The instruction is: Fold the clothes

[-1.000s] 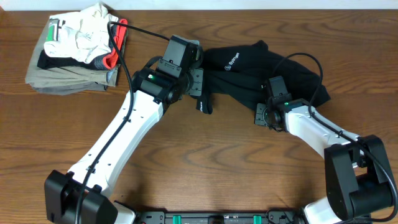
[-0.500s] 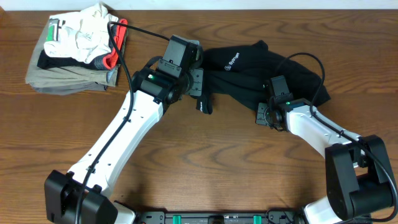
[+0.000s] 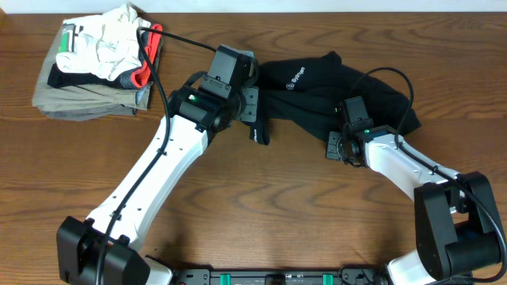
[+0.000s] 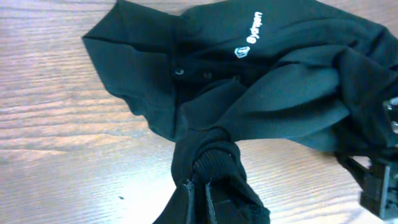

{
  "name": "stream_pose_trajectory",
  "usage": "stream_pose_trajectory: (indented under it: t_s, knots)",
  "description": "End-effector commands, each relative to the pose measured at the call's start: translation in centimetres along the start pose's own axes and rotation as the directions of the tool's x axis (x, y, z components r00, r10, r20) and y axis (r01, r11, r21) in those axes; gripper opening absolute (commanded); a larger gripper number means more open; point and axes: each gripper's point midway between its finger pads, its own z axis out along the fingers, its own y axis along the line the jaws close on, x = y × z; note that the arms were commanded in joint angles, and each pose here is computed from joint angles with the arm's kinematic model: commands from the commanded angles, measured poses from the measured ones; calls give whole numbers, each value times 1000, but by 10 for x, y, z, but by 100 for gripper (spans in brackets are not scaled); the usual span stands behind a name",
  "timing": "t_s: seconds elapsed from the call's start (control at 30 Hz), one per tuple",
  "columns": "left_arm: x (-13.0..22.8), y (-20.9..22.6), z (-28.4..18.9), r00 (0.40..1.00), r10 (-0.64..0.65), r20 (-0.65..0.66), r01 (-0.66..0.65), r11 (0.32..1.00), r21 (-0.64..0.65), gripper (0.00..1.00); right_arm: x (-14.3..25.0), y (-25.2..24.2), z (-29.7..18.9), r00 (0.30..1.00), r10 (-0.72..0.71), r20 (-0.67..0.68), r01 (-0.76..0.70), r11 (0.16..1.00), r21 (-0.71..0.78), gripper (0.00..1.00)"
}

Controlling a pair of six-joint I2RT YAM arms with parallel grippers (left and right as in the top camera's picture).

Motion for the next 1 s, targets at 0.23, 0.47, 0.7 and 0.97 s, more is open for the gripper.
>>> stream_pose_trajectory:
  t_s: [0.23, 0.47, 0.7, 0.97]
  knots:
    - [-42, 29, -79, 988, 10, 153, 0, 998, -68, 6, -84, -9, -128, 977, 9, 215, 0, 999, -43, 1]
    - [-50, 37, -138, 959, 15, 281, 2, 998, -61, 12, -108, -46, -210, 941, 72, 331, -63, 997, -38, 1]
    - [-43, 47, -159, 953, 30, 303, 4, 994, -113, 12, -108, -94, -244, 907, 152, 392, -157, 987, -18, 1]
    - [-15, 38, -132, 989, 26, 145, -17, 998, -58, 12, -109, -96, -240, 913, 169, 372, -156, 986, -65, 1]
